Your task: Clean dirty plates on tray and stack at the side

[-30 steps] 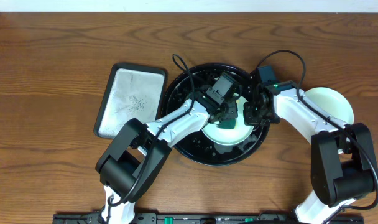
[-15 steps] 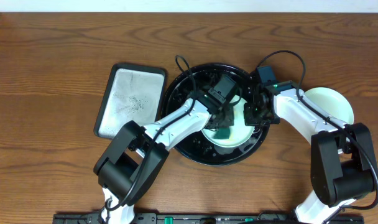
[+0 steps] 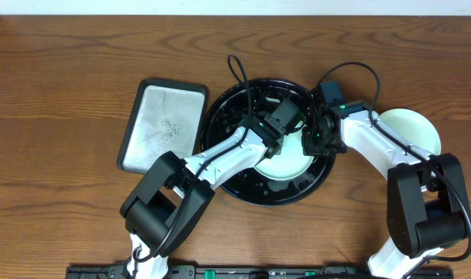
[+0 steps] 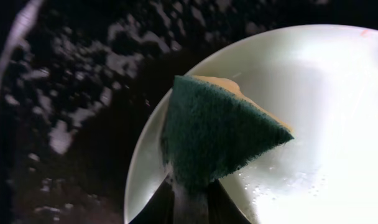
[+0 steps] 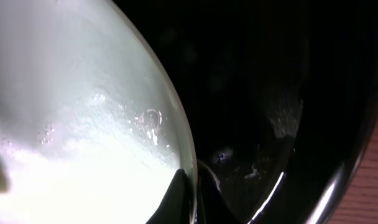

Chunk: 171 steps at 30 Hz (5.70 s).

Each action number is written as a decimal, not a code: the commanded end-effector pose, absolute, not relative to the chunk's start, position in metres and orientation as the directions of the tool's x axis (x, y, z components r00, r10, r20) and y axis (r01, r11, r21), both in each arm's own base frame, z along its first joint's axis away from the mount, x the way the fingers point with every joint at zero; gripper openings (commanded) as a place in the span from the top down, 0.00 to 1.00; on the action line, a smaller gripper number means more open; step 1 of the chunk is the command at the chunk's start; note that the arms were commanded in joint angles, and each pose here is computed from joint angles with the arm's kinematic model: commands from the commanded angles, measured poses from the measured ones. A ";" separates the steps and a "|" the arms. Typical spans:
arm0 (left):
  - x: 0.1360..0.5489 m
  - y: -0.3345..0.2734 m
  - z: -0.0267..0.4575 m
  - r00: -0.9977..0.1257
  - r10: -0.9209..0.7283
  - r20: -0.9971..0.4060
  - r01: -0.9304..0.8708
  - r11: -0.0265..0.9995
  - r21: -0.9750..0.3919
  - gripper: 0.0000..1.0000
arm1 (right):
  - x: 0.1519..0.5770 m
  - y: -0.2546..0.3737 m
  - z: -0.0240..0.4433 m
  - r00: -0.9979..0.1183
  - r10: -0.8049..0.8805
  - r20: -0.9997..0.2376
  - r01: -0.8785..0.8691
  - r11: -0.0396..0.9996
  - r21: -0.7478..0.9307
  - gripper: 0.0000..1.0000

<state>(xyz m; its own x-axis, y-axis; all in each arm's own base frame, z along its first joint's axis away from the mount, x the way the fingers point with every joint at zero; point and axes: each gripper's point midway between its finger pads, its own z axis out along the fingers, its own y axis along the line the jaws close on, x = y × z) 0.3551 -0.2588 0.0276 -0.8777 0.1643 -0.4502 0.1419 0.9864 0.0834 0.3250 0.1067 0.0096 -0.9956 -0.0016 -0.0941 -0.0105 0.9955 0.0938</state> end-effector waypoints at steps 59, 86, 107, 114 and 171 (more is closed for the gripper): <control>0.379 -0.026 0.077 -0.942 -0.149 -0.300 -0.132 0.988 -0.079 0.20 | 0.349 0.095 0.153 -0.847 -0.184 -0.499 -0.114 0.979 -0.168 0.99; 0.379 -0.026 0.078 -0.942 -0.149 -0.300 -0.132 0.988 -0.079 0.19 | 0.319 0.110 0.264 -0.574 -0.571 -0.587 0.028 0.702 -0.711 0.99; 0.379 -0.026 0.078 -0.942 -0.150 -0.300 -0.132 0.988 -0.079 0.19 | 0.297 0.163 0.284 -0.411 -0.829 -0.379 -0.119 0.461 -0.879 0.99; 0.379 -0.026 0.078 -0.942 -0.150 -0.300 -0.132 0.988 -0.079 0.19 | 0.297 0.163 0.286 -0.409 -0.836 -0.365 -0.114 0.444 -0.889 0.99; 0.379 -0.026 0.078 -0.942 -0.149 -0.300 -0.132 0.988 -0.079 0.18 | 0.299 0.165 0.293 -0.405 -0.818 -0.409 -0.074 0.475 -0.877 0.99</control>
<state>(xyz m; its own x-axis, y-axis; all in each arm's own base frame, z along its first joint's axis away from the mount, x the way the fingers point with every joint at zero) 0.3812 -0.0278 0.0789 -0.9392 -0.1558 -0.3060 -0.1369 0.9871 -0.0824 0.2999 0.1675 0.2780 -0.4054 -0.8276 -0.3882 -0.1200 0.4692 -0.8749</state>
